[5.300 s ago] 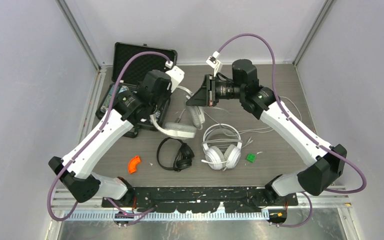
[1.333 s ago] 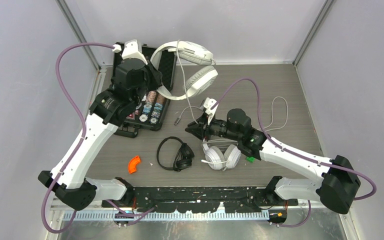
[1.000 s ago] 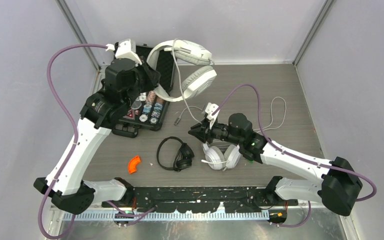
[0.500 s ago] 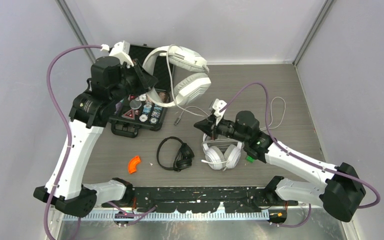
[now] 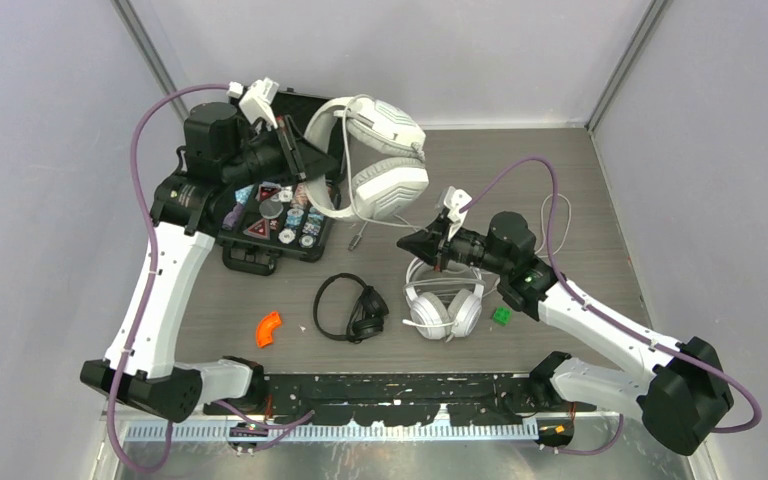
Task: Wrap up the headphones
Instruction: Wrap the headphones cable around the headphones.
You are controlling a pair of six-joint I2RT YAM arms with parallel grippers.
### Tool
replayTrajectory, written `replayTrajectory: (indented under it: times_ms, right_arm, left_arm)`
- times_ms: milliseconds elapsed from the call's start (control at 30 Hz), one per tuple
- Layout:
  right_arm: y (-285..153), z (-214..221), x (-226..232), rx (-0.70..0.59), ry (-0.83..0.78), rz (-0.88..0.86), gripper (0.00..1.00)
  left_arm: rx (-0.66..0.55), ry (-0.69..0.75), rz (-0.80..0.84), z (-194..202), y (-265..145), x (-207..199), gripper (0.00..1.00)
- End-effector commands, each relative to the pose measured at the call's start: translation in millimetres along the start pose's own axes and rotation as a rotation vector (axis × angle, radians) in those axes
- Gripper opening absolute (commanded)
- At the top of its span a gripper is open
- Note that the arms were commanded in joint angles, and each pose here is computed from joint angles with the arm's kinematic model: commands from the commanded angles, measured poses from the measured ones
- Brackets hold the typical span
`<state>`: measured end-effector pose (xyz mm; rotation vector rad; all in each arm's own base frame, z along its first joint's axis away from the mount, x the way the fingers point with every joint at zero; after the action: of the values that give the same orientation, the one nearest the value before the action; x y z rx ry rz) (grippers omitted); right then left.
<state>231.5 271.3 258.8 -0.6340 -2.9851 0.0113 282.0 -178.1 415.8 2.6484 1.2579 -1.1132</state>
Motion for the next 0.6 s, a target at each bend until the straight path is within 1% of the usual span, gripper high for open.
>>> replayTrajectory:
  times_ms: [0,100,200,300,467,533,567]
  right_arm:
    - [-0.5,-10.3,1.6,-0.008,0.041,-0.018,0.03]
    - [4.9,-12.4,3.8,-0.015,0.082,-0.040,0.07]
    - [9.8,-9.4,5.4,-0.014,0.118,-0.062,0.11]
    - [12.9,-3.4,6.3,-0.012,0.150,-0.076,0.12]
    - [13.5,3.3,5.7,-0.010,0.170,-0.072,0.19]
    - [12.9,4.0,5.0,-0.010,0.163,-0.067,0.18]
    - [12.7,4.7,4.5,-0.009,0.162,-0.065,0.16]
  left_arm:
    - [-0.028,0.004,0.279,-16.1,-12.9,-51.2,0.00]
    - [-0.048,-0.047,0.263,-18.1,-7.7,-47.1,0.00]
    - [-0.132,-0.060,0.223,-28.8,-7.8,-42.3,0.00]
    - [-0.195,-0.070,0.178,-41.0,-9.4,-39.2,0.00]
    - [-0.279,-0.113,0.196,-59.2,-13.5,-46.9,0.00]
    - [-0.304,-0.125,0.199,-63.6,-15.3,-48.6,0.00]
    - [-0.317,-0.130,0.202,-66.1,-16.6,-49.5,0.00]
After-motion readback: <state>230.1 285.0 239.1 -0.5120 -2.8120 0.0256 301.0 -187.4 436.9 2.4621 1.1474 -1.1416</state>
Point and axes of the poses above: each gripper's point midway between its finger pads, its own y axis out along the fingers, its own x axis along the line the jaws close on, z = x × y, the point moved 2 cm from there along -y, back along the fingers, and after that the axes turned 2 degrees about y, right-handed, at the moved point
